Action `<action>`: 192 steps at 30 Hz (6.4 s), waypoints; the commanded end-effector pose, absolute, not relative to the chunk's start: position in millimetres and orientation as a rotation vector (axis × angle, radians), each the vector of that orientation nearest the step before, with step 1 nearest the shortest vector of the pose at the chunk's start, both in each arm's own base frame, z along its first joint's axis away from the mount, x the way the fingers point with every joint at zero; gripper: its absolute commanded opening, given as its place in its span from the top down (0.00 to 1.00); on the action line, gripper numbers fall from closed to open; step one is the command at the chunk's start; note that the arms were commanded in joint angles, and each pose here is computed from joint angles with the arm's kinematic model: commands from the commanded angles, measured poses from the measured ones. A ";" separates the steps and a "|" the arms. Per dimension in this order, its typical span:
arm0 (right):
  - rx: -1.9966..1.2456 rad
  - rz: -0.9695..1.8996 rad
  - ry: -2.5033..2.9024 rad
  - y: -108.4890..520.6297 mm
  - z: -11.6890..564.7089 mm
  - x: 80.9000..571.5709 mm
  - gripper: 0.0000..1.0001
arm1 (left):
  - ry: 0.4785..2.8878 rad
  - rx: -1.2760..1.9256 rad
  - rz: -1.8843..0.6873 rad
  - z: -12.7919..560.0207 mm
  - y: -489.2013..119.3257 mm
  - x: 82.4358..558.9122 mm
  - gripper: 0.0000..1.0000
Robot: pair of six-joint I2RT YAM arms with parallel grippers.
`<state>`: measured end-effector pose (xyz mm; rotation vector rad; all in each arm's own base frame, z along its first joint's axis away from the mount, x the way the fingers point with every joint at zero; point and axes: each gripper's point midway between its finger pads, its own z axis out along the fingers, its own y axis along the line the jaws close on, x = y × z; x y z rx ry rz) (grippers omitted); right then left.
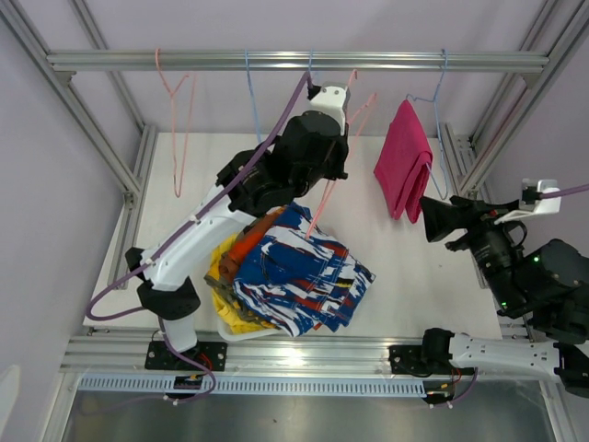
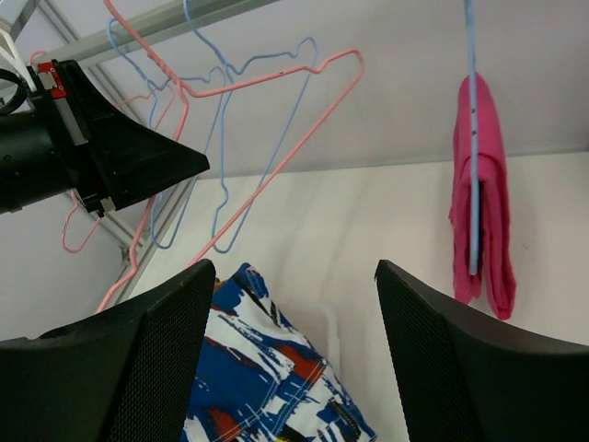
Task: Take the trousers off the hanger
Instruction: Place the hanger at the clothesline, then pick up the hanger from the clothesline.
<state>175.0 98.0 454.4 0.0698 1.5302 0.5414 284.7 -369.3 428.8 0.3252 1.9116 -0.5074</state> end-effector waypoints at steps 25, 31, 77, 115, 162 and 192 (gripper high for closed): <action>0.101 0.429 1.491 49.2 434.8 172.5 0.19 | 1.560 0.108 -0.613 465.2 -435.5 398.4 1.00; 0.059 0.400 1.509 64.9 424.8 176.3 0.15 | 1.519 0.047 -0.584 467.4 -428.7 419.6 1.00; 0.007 0.380 1.560 79.6 402.6 177.3 0.12 | 1.691 0.117 -0.517 379.6 -454.0 390.4 0.40; 0.079 0.603 1.493 22.0 486.2 144.8 0.18 | 1.541 0.455 -1.761 488.9 -541.4 271.4 0.01; 0.080 0.619 1.564 17.0 437.4 137.2 0.12 | 1.274 0.054 -1.940 465.9 -582.3 355.3 0.51; 0.089 0.637 1.584 21.0 429.2 136.6 0.13 | 1.281 0.082 -1.849 494.6 -567.1 348.9 1.00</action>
